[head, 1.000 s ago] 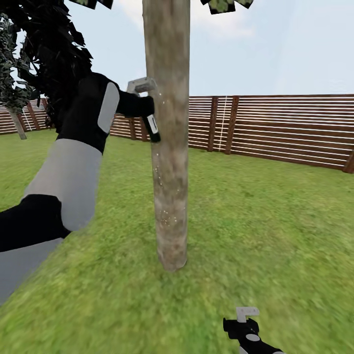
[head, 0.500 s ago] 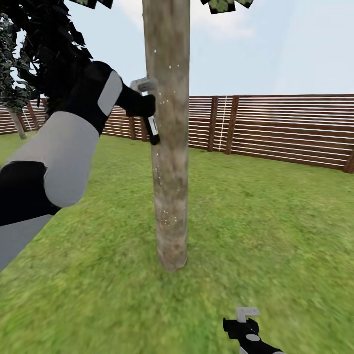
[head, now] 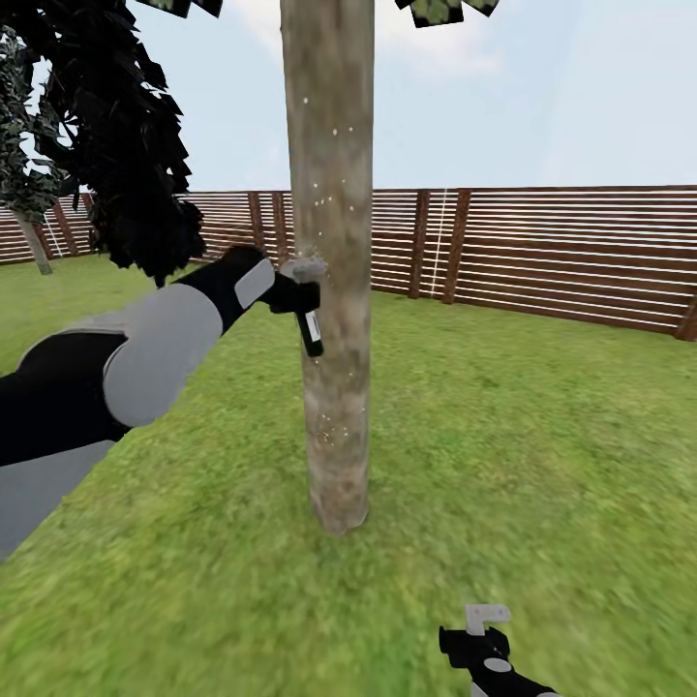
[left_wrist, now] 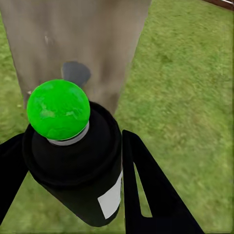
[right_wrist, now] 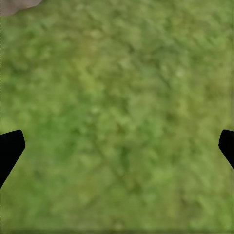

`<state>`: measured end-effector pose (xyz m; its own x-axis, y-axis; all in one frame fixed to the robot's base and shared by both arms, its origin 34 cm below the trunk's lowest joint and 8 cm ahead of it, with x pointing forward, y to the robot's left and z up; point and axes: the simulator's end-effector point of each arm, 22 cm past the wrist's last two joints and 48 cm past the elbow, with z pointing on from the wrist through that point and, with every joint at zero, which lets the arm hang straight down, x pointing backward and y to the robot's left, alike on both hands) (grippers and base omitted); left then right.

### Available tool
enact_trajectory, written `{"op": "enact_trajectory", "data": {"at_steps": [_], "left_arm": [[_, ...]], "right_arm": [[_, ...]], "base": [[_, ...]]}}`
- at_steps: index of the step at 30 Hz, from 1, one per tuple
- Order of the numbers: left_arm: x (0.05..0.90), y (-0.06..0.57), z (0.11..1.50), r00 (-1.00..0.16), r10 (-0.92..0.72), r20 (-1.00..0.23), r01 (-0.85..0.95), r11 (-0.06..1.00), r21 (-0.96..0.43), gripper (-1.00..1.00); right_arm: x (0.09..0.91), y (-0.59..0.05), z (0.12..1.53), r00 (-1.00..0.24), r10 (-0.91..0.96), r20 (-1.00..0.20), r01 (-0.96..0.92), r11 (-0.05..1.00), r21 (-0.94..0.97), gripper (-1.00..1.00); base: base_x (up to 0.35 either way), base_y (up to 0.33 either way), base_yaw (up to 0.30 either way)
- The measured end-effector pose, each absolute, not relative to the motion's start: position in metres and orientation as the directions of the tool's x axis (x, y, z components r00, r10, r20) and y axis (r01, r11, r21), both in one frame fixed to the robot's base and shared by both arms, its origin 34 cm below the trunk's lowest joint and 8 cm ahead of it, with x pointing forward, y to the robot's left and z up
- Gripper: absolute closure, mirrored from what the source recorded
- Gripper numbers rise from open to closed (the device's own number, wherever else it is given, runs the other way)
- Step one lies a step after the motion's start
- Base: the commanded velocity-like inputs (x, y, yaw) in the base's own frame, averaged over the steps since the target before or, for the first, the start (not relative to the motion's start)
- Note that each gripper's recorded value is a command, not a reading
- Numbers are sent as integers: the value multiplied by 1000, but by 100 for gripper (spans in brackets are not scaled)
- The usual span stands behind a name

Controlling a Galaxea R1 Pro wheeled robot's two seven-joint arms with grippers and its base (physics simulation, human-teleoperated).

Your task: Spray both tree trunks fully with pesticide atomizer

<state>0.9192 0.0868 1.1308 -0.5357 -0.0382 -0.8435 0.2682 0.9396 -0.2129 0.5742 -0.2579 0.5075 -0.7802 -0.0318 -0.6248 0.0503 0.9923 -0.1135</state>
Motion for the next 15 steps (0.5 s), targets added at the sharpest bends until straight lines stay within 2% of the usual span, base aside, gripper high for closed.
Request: {"op": "enact_trajectory", "data": {"at_steps": [7, 15], "left_arm": [[910, 77, 1057, -602, -31, -798, 261, 937, -233, 100], [897, 79, 948, -623, -68, -779, 225, 939, -261, 100]], "right_arm": [[574, -257, 507, -780, -33, -625, 49, 992, -113, -100], [574, -256, 507, -781, -33, -624, 48, 993, -112, -100]], "base": [[0, 0, 0], [0, 0, 0]]}}
